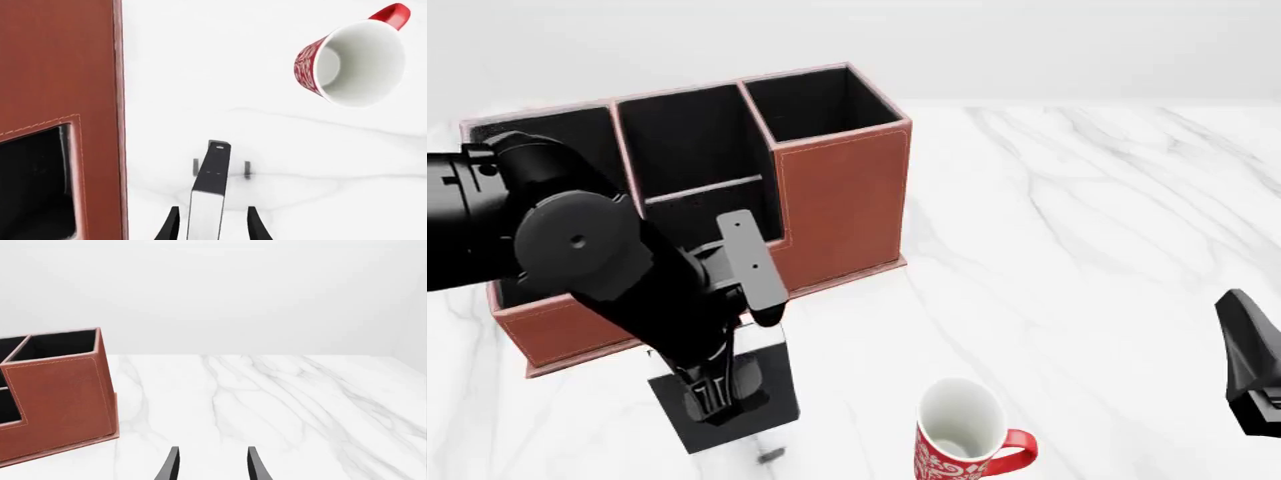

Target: Pick up the book and place it in the front compartment of the caddy.

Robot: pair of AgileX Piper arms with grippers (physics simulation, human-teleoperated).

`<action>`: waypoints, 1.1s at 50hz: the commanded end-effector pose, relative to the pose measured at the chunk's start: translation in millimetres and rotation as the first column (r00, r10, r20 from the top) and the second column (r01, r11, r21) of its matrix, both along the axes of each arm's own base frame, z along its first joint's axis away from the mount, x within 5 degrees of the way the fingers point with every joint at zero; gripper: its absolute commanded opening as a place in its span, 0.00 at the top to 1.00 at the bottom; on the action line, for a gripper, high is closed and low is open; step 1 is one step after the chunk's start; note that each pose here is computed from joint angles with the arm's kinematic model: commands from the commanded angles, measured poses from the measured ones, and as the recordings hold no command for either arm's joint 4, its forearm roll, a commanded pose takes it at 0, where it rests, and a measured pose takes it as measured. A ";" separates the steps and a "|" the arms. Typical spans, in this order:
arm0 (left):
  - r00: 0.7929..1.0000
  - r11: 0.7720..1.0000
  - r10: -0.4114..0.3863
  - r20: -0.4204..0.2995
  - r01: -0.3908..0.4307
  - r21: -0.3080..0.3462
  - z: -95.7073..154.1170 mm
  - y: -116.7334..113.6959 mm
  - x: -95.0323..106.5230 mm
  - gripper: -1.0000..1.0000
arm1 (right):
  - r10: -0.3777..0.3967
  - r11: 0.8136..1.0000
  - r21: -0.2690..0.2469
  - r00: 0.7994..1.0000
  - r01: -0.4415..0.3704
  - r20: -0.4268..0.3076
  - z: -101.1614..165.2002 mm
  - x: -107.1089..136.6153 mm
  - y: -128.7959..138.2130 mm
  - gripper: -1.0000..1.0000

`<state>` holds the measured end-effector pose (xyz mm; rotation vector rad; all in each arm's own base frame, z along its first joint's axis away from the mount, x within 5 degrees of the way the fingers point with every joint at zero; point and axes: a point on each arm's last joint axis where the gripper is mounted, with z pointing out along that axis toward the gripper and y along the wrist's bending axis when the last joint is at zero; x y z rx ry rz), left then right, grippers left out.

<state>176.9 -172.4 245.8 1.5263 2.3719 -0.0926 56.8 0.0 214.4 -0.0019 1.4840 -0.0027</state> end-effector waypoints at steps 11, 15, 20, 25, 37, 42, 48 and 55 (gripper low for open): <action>0.998 0.998 -0.063 0.033 0.062 0.033 20.9 12.1 13.9 1.00 | 0.000 1.000 0.000 1.000 0.000 0.000 -0.1 -0.1 0.0 0.00; 0.995 0.995 -0.091 0.046 0.089 0.040 32.7 13.0 17.0 1.00 | 0.000 1.000 0.000 1.000 0.000 0.000 -0.1 -0.1 0.0 0.00; 0.989 0.990 -0.135 0.063 0.132 0.056 50.1 15.2 22.2 1.00 | 0.000 1.000 0.000 1.000 0.000 0.000 0.0 0.0 0.0 0.00; 0.985 0.986 -0.158 0.074 0.154 0.059 63.0 13.4 24.6 1.00 | 0.000 1.000 0.000 1.000 0.000 0.000 0.0 0.0 0.0 0.00; 0.978 0.985 -0.168 0.120 0.162 0.060 98.6 22.1 33.5 1.00 | 0.000 1.000 0.000 1.000 0.000 0.000 0.1 0.2 0.0 0.00; 0.976 0.985 -0.170 0.135 0.163 0.059 112.1 23.2 36.6 1.00 | 0.000 1.000 0.000 1.000 0.000 0.000 0.1 0.3 0.0 0.00; 0.970 0.984 -0.172 0.174 0.163 0.068 121.8 35.7 42.4 1.00 | 0.000 1.000 0.000 1.000 0.000 0.000 0.2 0.6 0.0 0.00; 0.963 0.981 -0.185 0.195 0.170 0.090 124.9 48.9 45.9 1.00 | 0.000 1.000 0.001 1.000 0.000 0.000 0.4 1.0 0.0 0.00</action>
